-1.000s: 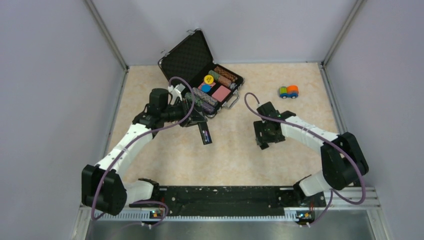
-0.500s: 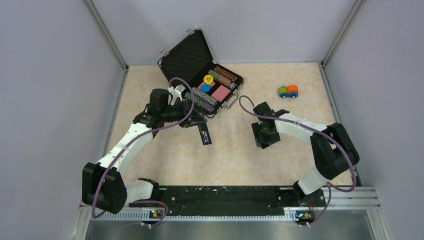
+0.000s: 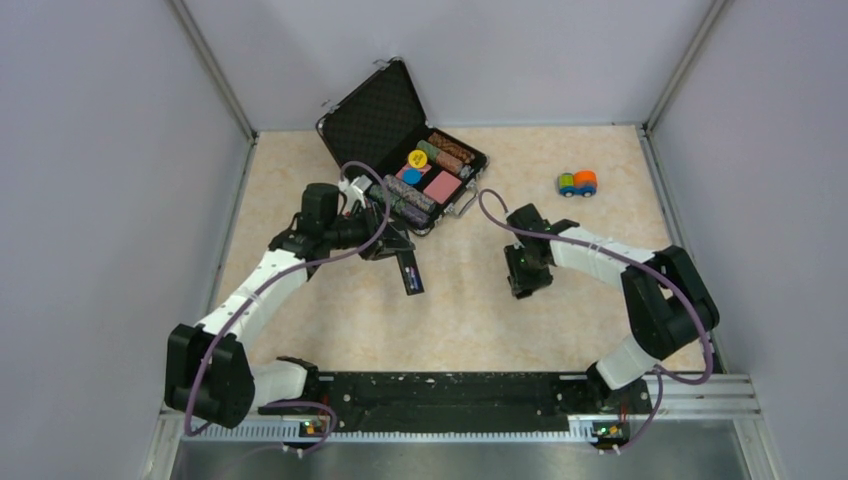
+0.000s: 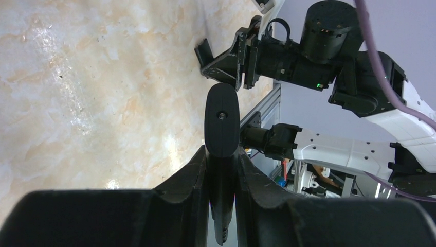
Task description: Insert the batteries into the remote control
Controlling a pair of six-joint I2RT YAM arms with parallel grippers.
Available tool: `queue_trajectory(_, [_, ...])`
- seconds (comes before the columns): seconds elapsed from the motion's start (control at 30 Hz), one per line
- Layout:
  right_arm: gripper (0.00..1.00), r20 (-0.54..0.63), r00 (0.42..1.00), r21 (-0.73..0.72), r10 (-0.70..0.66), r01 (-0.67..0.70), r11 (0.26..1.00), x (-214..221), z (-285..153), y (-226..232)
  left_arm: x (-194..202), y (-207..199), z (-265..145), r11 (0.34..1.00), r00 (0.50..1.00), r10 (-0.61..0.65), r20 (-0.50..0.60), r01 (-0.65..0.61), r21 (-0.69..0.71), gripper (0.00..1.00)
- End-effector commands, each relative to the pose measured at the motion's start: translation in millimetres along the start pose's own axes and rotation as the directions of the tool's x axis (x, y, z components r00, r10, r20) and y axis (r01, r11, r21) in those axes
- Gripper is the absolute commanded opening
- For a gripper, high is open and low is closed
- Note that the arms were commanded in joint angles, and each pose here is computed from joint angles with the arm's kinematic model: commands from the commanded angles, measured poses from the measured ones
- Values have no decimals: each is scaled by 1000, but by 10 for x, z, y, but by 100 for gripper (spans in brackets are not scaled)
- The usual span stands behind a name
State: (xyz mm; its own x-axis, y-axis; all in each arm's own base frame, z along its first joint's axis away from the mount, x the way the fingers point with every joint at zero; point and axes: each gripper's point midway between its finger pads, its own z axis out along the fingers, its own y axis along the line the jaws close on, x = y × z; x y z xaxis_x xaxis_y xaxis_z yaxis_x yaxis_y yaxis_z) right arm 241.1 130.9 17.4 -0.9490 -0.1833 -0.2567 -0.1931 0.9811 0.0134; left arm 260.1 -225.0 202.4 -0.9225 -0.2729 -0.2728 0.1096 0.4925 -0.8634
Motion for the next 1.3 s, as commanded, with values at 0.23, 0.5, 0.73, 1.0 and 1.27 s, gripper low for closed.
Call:
queue_trajectory(0.23, [25,325,943,-498,63,114,860,-339,-1083,971,-34,-174,102,981,990,99,101,-115,159,0])
queue_trajectory(0.5, [25,575,818,-521,14,353,777,-275,-1818,1447,-111,-365,189,959,944,217,247,-253,126,0])
queue_trajectory(0.73, [23,656,751,-419,-71,441,794,-242,-1965,1620,-74,-579,188,906,863,371,342,-417,70,0])
queue_trajectory(1.0, [23,692,713,-362,-114,479,800,-300,-2022,1789,18,-640,209,871,812,444,379,-490,28,0])
queue_trajectory(1.27, [23,684,715,-345,-145,491,800,-302,-1952,1898,-5,-678,125,859,770,453,450,-511,9,0])
